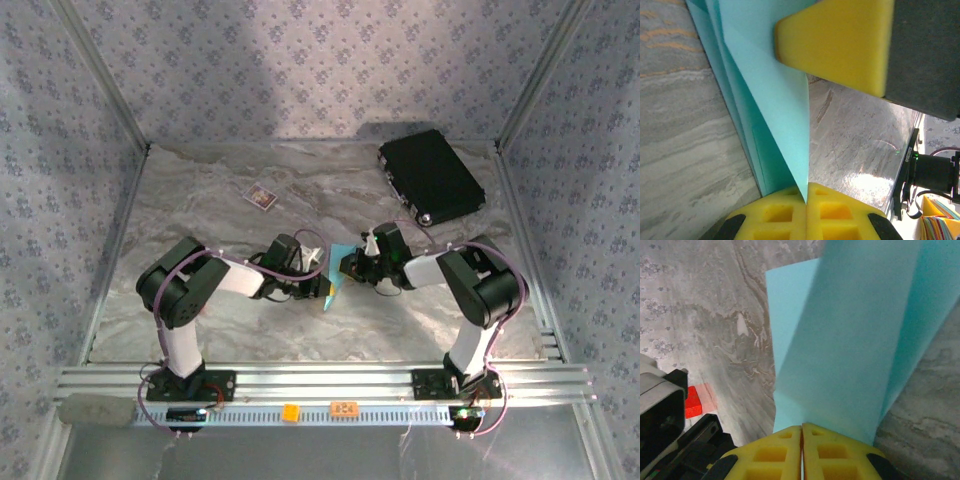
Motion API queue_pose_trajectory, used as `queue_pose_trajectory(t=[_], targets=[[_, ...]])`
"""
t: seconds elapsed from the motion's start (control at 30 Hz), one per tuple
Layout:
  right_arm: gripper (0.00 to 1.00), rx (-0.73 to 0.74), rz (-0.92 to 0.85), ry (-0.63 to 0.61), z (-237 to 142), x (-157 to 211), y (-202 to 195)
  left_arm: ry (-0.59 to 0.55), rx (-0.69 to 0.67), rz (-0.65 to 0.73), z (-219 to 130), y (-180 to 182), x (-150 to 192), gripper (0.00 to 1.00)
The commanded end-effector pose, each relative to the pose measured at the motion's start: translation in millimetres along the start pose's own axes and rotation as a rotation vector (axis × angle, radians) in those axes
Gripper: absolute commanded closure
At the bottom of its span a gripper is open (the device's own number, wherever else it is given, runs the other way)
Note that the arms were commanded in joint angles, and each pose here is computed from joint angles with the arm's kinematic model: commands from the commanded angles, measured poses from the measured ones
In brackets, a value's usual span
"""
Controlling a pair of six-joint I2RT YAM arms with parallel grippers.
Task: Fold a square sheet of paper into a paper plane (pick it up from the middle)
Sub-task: Fold the wing for the fifth time at the center of the table.
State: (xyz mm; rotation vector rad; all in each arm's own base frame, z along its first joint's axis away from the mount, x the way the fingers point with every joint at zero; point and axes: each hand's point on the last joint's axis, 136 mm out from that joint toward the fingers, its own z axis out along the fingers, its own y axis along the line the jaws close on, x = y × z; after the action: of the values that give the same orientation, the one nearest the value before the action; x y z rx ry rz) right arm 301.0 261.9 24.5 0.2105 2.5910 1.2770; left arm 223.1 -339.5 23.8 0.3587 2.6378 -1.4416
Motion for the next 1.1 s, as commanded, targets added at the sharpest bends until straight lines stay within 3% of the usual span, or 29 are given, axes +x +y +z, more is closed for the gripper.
queue_pose_trajectory(t=[0.0, 0.17, 0.33, 0.57, 0.73, 0.9, 1.07], targets=[[0.89, 0.105, 0.030, 0.003, 2, 2, -27, 0.065, -0.076, -0.039, 11, 22, 21, 0.91], [0.89, 0.129, 0.041, 0.018, 3, 6, -35, 0.043, -0.033, -0.017, 4, 2, 13, 0.84], [0.89, 0.141, 0.050, 0.028, 5, 9, -39, 0.032, 0.013, -0.001, -1, -15, 7, 0.83], [0.90, 0.166, 0.046, 0.042, 6, 13, -42, 0.056, 0.055, -0.024, 0, -18, 13, 1.00], [0.90, 0.194, 0.046, 0.049, 6, 15, -46, 0.113, 0.037, -0.060, 3, -7, 27, 1.00], [0.91, 0.222, 0.046, 0.055, 7, 18, -51, 0.130, 0.041, -0.074, 1, -5, 35, 0.86], [0.91, 0.226, 0.039, 0.065, 8, 19, -50, 0.107, 0.048, -0.060, -4, -14, 31, 0.85]])
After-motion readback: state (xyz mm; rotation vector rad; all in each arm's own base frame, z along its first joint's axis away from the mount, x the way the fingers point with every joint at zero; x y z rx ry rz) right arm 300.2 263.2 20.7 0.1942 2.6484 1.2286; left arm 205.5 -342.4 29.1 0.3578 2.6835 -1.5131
